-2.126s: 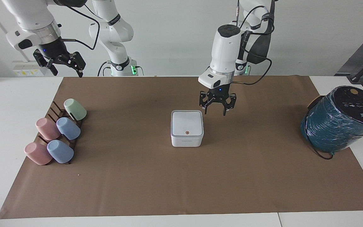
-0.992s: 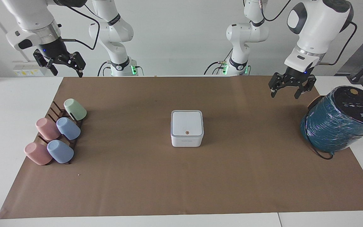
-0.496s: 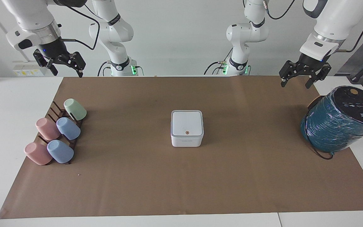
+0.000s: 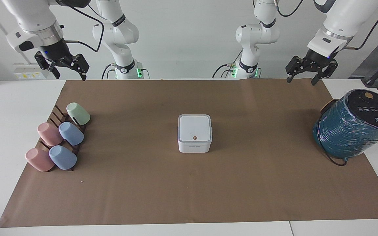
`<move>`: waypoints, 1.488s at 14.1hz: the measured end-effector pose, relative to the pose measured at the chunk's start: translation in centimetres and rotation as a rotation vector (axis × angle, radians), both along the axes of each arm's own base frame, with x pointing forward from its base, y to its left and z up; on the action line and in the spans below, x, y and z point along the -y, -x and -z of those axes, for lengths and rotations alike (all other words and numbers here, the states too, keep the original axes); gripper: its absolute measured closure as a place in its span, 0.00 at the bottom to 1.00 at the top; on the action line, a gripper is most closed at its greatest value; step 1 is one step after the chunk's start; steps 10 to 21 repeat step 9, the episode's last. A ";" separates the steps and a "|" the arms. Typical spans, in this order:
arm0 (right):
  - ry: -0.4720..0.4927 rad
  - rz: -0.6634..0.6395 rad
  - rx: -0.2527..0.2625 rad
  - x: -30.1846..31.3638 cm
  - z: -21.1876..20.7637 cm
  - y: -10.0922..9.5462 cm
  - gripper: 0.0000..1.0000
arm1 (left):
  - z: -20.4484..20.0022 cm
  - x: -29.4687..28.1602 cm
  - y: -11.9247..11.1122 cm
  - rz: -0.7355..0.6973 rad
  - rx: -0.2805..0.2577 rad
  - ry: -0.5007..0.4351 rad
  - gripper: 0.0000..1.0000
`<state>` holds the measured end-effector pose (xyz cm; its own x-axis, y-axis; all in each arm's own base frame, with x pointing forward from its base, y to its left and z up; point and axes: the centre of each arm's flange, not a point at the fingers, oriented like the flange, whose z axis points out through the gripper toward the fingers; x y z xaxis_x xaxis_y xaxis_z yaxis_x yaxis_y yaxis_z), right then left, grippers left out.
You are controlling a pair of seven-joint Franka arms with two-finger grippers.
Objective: Close trash can lid
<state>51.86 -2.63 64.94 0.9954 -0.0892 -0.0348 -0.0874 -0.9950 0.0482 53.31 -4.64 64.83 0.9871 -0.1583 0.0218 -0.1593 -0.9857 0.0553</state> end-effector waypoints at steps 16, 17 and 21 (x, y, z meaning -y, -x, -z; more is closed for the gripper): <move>0.000 0.000 0.000 0.0 0.0 0.0 0.00 | 0.0 0.2 0.0 0.003 0.005 0.004 0.00; 0.000 0.000 0.000 0.0 0.0 0.0 0.00 | 0.0 0.2 0.0 0.003 0.005 0.004 0.00; 0.000 0.000 0.000 0.0 0.0 0.0 0.00 | 0.0 0.2 0.0 0.003 0.005 0.004 0.00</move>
